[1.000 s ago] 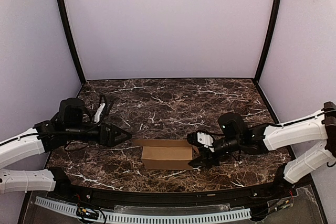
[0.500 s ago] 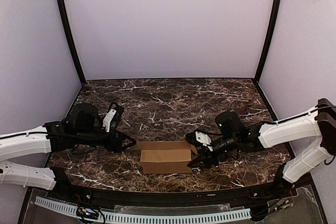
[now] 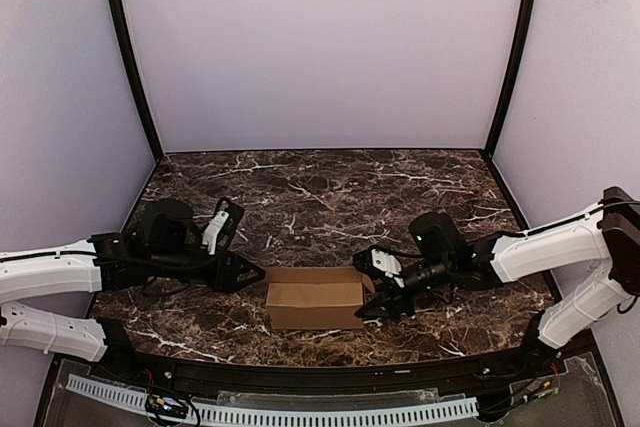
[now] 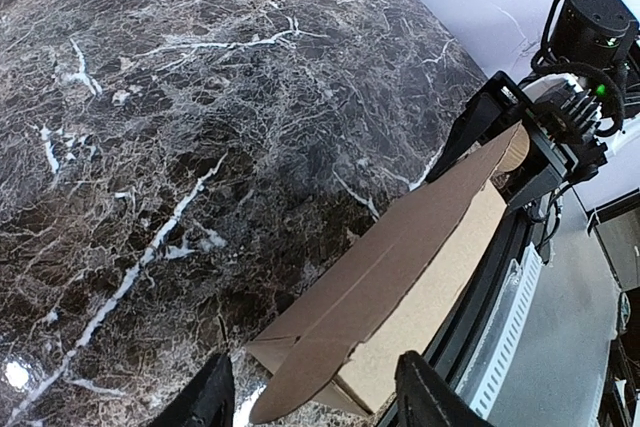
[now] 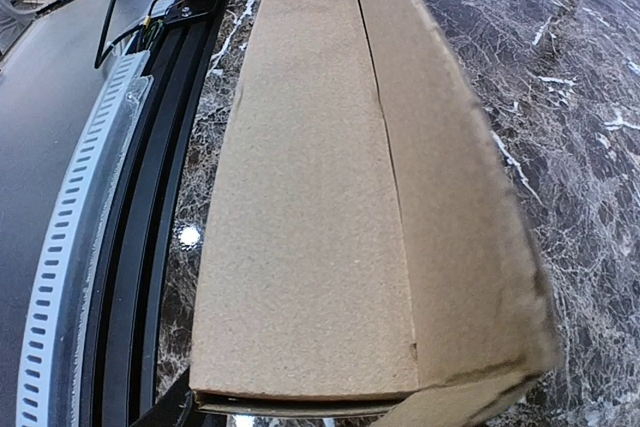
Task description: Fold the paper box
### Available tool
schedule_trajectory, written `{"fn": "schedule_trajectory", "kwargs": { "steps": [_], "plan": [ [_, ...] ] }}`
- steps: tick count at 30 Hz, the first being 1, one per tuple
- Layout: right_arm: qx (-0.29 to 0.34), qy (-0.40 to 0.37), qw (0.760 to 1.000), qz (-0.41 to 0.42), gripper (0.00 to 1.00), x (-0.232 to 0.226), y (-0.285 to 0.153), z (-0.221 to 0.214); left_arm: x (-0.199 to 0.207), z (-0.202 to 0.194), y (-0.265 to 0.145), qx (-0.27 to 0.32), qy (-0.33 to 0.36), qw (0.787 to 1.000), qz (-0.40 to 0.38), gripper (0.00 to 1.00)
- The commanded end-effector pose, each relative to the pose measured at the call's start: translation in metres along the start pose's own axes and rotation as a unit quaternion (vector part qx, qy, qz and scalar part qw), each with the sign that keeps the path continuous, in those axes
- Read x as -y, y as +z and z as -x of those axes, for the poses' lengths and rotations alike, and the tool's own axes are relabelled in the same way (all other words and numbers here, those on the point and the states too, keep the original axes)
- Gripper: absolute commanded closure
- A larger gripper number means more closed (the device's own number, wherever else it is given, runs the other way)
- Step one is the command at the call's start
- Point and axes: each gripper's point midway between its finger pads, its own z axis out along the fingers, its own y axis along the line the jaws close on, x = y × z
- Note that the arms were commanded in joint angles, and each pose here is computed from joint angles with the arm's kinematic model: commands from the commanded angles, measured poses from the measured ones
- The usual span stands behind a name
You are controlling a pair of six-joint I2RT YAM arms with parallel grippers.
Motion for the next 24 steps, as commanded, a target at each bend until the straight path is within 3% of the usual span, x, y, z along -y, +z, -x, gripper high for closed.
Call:
{"fn": "schedule_trajectory", "kwargs": {
  "steps": [1, 11, 24],
  "plan": [
    [0.020, -0.004, 1.000, -0.008, 0.76, 0.006, 0.001, 0.012, 0.006, -0.002, 0.002, 0.000, -0.006, 1.000, -0.015, 0.46],
    [0.023, -0.004, 0.999, -0.026, 0.77, 0.011, -0.001, 0.013, 0.014, -0.007, 0.009, -0.013, -0.014, 0.999, -0.028, 0.55],
    [0.019, -0.001, 0.999, -0.040, 0.77, 0.016, 0.000, 0.008, 0.027, -0.005, 0.013, -0.020, -0.030, 0.999, -0.032, 0.57]
  ]
}}
